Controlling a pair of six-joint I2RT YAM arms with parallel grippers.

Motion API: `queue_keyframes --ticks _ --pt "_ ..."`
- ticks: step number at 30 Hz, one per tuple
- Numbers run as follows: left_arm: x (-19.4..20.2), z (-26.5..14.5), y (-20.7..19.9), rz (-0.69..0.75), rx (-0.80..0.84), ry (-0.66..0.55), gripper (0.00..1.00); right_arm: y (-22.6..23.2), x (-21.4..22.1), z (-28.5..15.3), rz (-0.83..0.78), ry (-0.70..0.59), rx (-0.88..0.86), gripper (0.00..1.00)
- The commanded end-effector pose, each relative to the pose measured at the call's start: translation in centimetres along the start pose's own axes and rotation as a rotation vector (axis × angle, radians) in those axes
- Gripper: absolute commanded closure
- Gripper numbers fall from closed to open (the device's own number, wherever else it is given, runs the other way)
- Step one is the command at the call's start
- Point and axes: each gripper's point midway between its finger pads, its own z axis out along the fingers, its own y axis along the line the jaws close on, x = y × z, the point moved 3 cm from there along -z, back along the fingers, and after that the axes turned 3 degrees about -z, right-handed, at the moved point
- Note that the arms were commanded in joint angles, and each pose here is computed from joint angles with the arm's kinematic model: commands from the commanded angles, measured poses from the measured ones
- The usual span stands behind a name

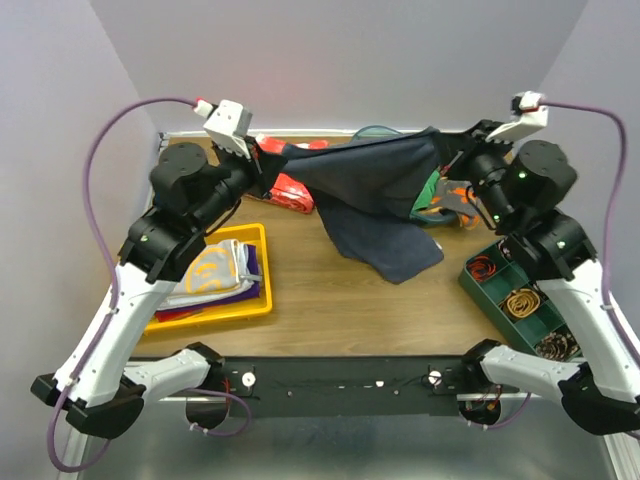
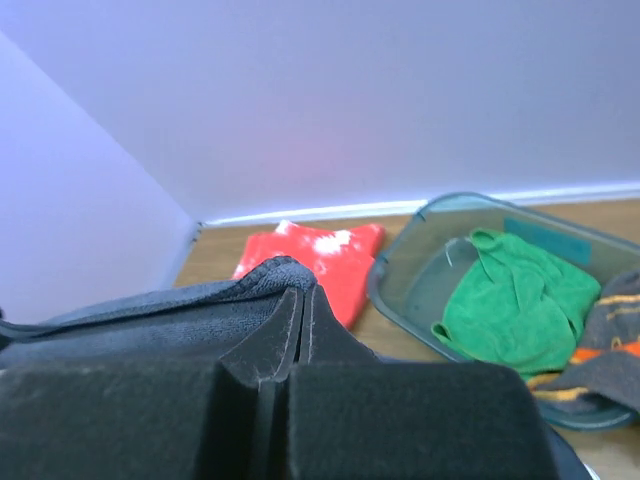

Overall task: Fold and stack the towels
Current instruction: Flatten out the towel at the center of the board.

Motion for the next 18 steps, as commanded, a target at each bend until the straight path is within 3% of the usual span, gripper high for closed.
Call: queue_keyframes --ticks 1,11,18 --pt "-4.7 -4.1 -3.6 0.07 0.169 -0.062 1.0 1.2 -5.0 -4.2 -0.042 -0.073 -0.103 0.99" --pt "-12.1 -11.8 -8.4 0.072 0.366 -0.235 1.0 4.8 -14.2 -12.2 0.062 -0.267 -0.355 0.99" --pt "-14.7 -12.5 -8.9 -0.048 0.355 -0.327 1.0 7.0 -15.8 -12.1 0.129 -0.293 -0.471 0.99"
